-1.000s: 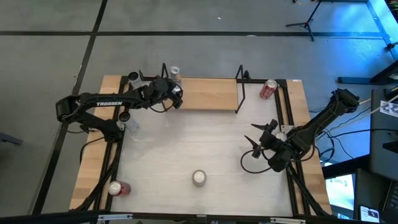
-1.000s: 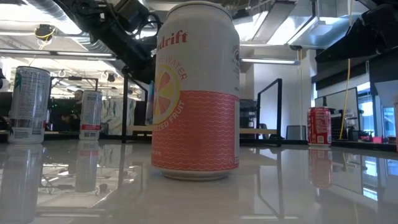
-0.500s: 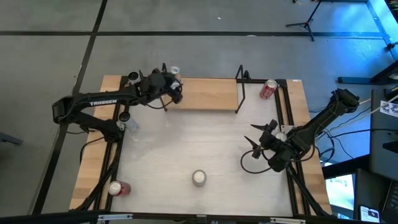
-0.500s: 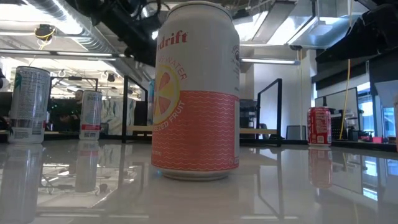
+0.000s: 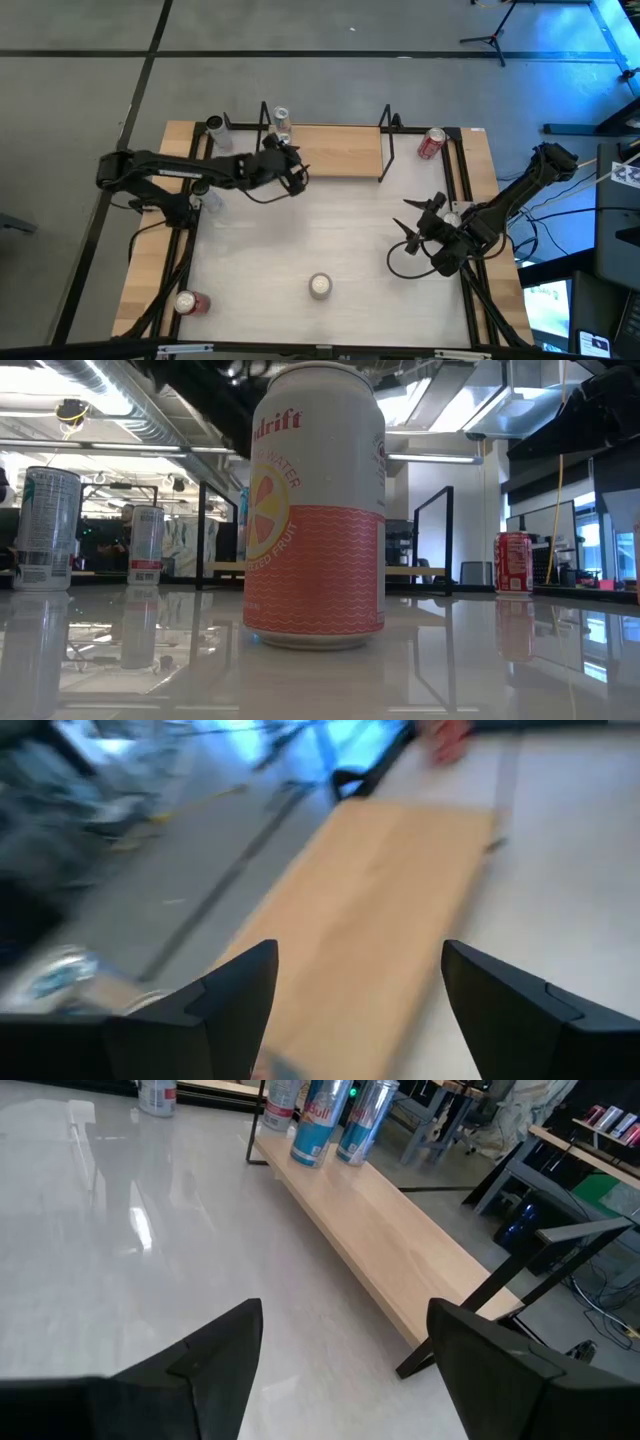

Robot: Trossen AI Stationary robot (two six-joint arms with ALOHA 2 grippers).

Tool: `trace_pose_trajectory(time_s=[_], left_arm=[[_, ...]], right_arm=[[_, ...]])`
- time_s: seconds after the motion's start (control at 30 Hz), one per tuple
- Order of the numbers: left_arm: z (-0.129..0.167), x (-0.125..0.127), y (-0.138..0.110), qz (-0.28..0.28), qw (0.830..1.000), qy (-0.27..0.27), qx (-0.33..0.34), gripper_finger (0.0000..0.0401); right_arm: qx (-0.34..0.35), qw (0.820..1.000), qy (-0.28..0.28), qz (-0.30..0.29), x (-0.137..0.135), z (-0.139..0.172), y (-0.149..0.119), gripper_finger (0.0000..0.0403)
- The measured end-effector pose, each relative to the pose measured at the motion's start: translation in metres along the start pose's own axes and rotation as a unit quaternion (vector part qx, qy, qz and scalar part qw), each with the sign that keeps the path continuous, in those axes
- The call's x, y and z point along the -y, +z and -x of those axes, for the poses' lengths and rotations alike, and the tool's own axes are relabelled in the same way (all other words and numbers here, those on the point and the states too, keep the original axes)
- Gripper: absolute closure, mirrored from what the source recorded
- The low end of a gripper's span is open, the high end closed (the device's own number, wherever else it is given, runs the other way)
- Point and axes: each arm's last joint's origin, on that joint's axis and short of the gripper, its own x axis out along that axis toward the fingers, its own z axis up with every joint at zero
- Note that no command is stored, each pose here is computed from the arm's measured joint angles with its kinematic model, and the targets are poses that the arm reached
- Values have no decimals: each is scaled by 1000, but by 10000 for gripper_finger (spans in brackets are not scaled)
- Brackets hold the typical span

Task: Place canned beverage on shelf
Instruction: Put the blue soda can aligned with the other blue soda can on the shelf

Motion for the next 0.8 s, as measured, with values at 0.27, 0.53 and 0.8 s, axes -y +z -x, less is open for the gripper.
trace_pose_trajectory(time_s=[0.27,0.53,0.8], left_arm=[[-42,20,-21,-90,985,142,-41,128],[-53,19,-28,-127,974,174,-64,128],[-56,13,-32,-134,970,187,-82,128]], right_arm=[[3,1000,-3,1,0,0,0,123],[2,1000,-4,2,0,0,0,123],[2,1000,-3,2,0,0,0,123]])
